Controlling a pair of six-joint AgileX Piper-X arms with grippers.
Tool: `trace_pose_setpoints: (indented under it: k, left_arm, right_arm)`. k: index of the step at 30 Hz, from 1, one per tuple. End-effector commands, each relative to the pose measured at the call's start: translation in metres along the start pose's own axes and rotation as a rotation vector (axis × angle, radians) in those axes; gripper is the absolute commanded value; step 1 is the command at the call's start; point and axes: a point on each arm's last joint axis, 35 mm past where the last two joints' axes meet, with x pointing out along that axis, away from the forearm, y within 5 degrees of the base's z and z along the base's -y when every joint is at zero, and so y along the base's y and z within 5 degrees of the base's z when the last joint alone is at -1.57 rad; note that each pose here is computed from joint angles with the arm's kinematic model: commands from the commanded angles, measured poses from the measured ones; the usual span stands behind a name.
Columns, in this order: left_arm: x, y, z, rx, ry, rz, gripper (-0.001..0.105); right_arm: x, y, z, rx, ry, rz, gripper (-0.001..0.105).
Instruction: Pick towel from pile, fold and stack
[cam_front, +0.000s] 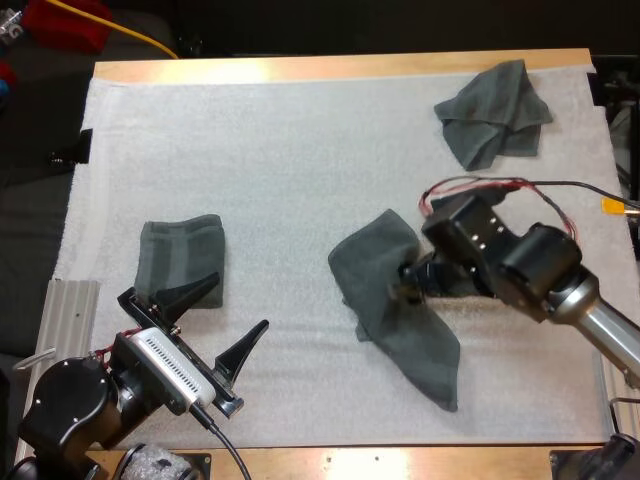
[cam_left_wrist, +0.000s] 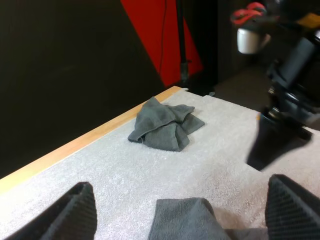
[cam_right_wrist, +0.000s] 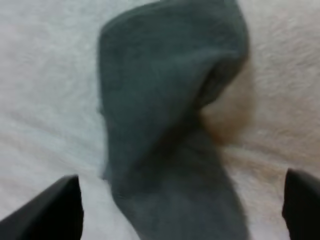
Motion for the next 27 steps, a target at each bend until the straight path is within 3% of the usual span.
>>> trace_pose_setpoints:
  k: [1,6,14,17,23,27]
  left_arm:
    - [0.000,-0.001,0.002,-0.006,-0.005,-0.014,0.067]
    - [0.000,-0.001,0.000,-0.014,0.018,-0.029,0.067]
    - [-0.003,-0.001,-0.020,-0.083,0.194,-0.035,0.067]
    - [-0.003,-0.003,-0.024,-0.099,0.225,-0.082,0.067]
    - [-0.004,-0.008,-0.024,-0.135,0.235,-0.208,0.067]
    - [-0.004,-0.008,-0.024,-0.180,0.240,-0.210,0.067]
  right_arm:
    - [0.003,-0.003,0.005,0.008,-0.026,0.022,0.078]
    - [0.023,-0.019,0.019,0.062,-0.063,0.058,0.078]
    - [0.076,-0.036,0.037,0.110,-0.073,0.101,0.078]
    - [0.095,-0.042,0.042,0.131,-0.077,0.125,0.078]
    - [0.138,-0.059,0.045,0.209,-0.063,0.145,0.078]
    - [0.163,-0.068,0.045,0.254,-0.054,0.153,0.078]
